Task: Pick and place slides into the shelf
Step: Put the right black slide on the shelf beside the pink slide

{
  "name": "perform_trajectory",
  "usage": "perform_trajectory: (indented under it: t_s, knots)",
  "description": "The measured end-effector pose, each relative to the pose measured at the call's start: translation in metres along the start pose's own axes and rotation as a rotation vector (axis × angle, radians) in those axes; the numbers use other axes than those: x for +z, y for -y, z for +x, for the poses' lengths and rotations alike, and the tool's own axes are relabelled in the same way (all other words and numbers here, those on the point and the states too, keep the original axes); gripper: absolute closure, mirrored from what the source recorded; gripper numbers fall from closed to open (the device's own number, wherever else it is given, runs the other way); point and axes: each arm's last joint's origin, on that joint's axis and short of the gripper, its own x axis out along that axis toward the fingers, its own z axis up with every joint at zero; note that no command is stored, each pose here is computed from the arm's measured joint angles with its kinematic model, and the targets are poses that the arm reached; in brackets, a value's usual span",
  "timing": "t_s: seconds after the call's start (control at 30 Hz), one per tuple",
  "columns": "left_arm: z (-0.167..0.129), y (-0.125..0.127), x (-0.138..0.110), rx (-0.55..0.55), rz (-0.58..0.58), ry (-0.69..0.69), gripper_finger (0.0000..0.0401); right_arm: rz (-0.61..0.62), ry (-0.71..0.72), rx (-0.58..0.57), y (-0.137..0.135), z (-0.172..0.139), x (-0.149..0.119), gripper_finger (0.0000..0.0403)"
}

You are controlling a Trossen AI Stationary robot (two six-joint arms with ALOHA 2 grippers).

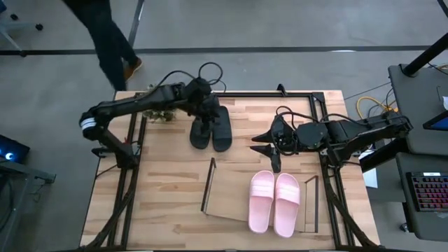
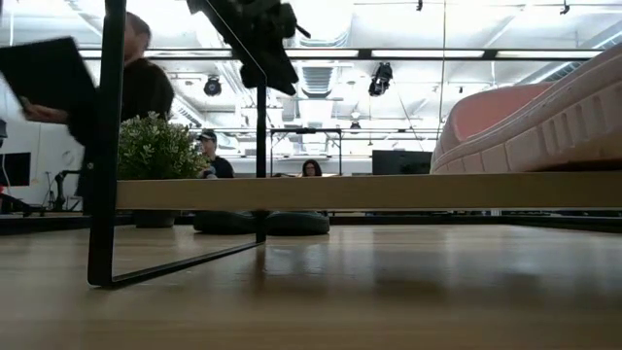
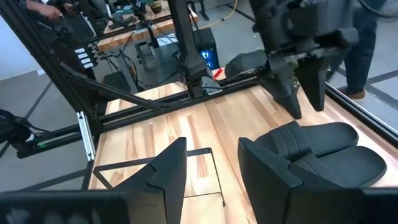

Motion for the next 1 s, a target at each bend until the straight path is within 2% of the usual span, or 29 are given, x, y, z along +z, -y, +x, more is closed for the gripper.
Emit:
perform_trajectory:
  t_s: [0.1, 0.33, 0.5, 0.77, 1.0]
  knots:
    - [0.008, -0.013, 0.003, -0.049, -0.008, -0.066, 0.0241, 0.0, 0.008, 0.003, 0.001, -0.003, 0.001, 0.0266]
    - [0.029, -0.04, 0.008, -0.051, -0.014, -0.177, 0.0241, 0.006, 0.028, 0.011, 0.002, -0.01, 0.005, 0.0266]
    - [0.043, -0.051, 0.012, -0.154, -0.07, -0.233, 0.0241, 0.004, 0.03, 0.011, 0.002, -0.011, 0.005, 0.0266]
    - [0.066, -0.062, 0.017, -0.167, -0.06, -0.31, 0.0241, -0.003, 0.03, 0.011, 0.002, -0.011, 0.005, 0.0266]
    - [0.089, -0.071, 0.009, -0.108, -0.08, -0.434, 0.0241, -0.003, 0.03, 0.011, 0.002, -0.011, 0.005, 0.0266]
